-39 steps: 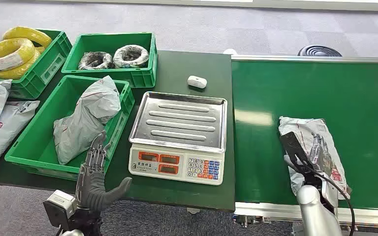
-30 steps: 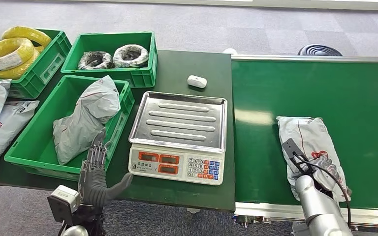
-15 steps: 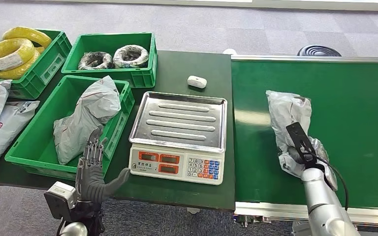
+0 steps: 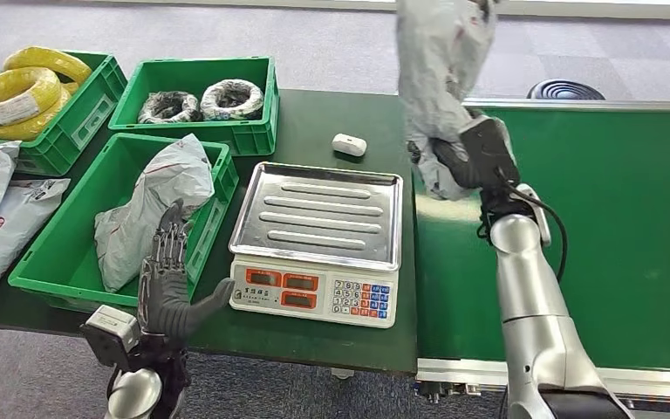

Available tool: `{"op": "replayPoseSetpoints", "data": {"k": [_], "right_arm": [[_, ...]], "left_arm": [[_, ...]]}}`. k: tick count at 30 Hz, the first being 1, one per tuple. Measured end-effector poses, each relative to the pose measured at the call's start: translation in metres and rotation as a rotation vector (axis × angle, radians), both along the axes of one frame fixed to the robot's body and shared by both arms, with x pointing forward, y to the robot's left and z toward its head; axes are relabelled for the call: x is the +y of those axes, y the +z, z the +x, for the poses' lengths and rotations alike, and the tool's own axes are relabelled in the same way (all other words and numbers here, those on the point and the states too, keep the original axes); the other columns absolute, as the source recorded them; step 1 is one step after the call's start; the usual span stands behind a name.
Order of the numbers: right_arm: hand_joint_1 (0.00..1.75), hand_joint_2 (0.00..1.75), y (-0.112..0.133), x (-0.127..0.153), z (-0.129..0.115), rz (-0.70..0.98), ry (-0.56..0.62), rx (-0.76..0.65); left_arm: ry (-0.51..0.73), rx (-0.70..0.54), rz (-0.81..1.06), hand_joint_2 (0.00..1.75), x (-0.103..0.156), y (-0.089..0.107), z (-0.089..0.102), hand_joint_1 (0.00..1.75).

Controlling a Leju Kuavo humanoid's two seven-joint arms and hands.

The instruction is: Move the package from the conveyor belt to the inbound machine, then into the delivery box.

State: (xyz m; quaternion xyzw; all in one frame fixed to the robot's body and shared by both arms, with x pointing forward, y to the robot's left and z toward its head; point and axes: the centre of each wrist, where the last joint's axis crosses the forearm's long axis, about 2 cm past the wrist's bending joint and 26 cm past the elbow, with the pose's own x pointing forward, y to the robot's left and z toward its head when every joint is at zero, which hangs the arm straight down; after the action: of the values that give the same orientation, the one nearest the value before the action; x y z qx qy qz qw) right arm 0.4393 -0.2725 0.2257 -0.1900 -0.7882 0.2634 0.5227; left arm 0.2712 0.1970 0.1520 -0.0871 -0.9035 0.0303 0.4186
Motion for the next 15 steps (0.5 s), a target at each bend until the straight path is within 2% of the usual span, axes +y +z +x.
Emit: {"op": "replayPoseSetpoints", "data": {"k": [5, 8, 11, 12, 14, 15], "right_arm": [[1.75, 1.75, 0.025, 0.050, 0.015, -0.196, 0.182, 0.064], [1.75, 1.75, 0.024, 0.069, 0.020, -0.301, 0.248, 0.116], [1.63, 1.75, 0.017, 0.085, 0.021, -0.410, 0.310, 0.187], [1.56, 1.75, 0.014, 0.090, 0.021, -0.444, 0.327, 0.219], [1.28, 1.75, 0.007, 0.099, 0.019, -0.513, 0.349, 0.281], [0.88, 1.75, 0.003, 0.103, 0.018, -0.544, 0.357, 0.309]], "left_arm": [[0.003, -0.022, 0.013, 1.75, 0.000, 0.006, 0.010, 0.00], [0.032, -0.030, 0.017, 1.75, 0.006, 0.008, 0.013, 0.00], [0.075, -0.042, 0.030, 1.75, 0.015, 0.011, 0.014, 0.00], [0.090, -0.047, 0.034, 1.75, 0.018, 0.012, 0.015, 0.00], [0.119, -0.057, 0.039, 1.75, 0.024, 0.016, 0.016, 0.00], [0.134, -0.062, 0.041, 1.75, 0.027, 0.017, 0.016, 0.00]]}}
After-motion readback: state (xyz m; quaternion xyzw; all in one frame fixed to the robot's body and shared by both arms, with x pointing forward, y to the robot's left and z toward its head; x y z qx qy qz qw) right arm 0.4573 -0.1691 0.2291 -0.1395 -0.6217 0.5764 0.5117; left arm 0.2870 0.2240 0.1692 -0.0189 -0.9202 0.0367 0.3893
